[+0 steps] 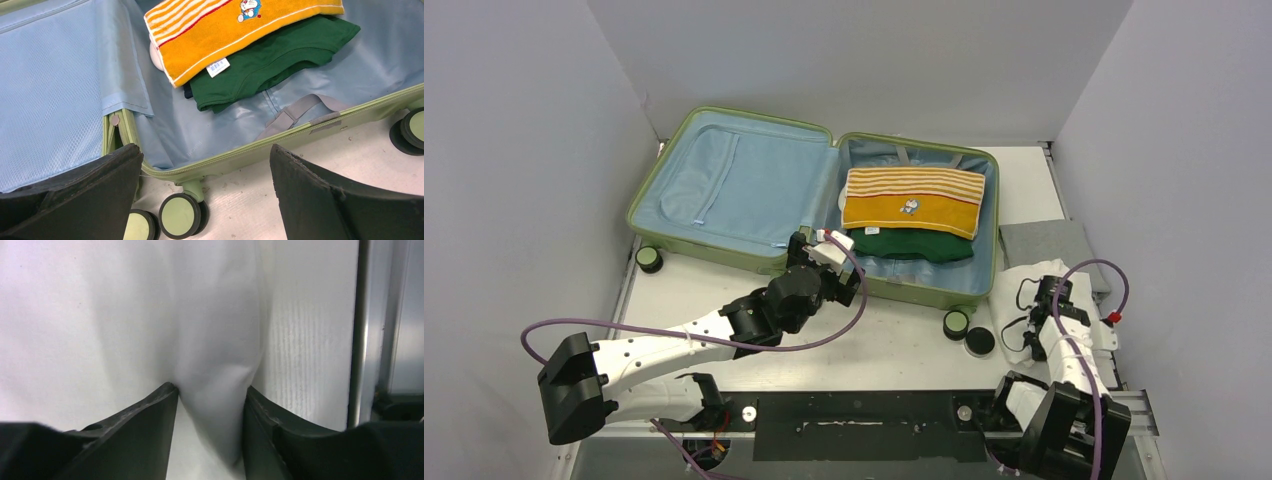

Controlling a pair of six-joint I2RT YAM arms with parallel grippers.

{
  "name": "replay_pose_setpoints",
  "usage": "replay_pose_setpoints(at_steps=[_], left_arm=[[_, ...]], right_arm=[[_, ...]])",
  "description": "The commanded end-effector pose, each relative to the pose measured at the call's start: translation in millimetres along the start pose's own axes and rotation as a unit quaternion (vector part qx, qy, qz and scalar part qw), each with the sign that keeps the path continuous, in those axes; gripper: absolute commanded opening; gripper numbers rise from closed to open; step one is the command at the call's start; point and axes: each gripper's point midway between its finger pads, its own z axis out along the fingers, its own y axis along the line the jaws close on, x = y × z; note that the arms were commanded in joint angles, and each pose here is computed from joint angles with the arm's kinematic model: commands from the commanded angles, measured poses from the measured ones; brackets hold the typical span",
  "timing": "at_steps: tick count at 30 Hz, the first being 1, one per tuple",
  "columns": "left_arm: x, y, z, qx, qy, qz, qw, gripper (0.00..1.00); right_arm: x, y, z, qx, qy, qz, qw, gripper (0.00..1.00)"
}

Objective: Pack the luggage
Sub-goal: Pick up the clothes from the corner of the board.

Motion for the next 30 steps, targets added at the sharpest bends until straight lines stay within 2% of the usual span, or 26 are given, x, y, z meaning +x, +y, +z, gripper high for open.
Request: replay_pose_setpoints(at_steps=[1, 4, 9, 12, 19, 30], left_arm=[[-32.6, 2.9, -2.3, -0.007, -0.036, -0.018, 0.999, 0.97], [-32.8, 2.1, -2.7, -0.005, -0.037, -0.019, 0.999, 0.97], [-32.9, 0.3, -2.5, -0.001, -0.037, -0.020, 0.999, 0.97], [-32.0, -0.3, -2.1, 0.000, -0.035, -0.019, 0.999, 0.97], [-31.2, -3.6, -1.1, 0.006, -0.033, -0.020, 0.999, 0.97], [-31.4, -1.9, -1.5, 0.002, -0.033, -0.022, 0.999, 0.97]], right_arm=[[9.7, -5.2, 7.2, 0.006, 0.009, -0.018, 1.000, 0.38], [10.5, 1.1, 4.4, -0.023, 0.011, -0.020, 0.999, 0.23], [8.9, 9.9, -4.9, -0.065, 0.012, -0.021, 0.998, 0.11], [-2.2, 16.1, -15.8, -0.078, 0.001, -0.024, 0.997, 0.00], [-65.3, 40.1, -70.5, -0.108, -0.080, -0.012, 0.991, 0.00], [-113.6, 77.6, -144.0, -0.176, -0.111, -0.008, 0.978, 0.00]])
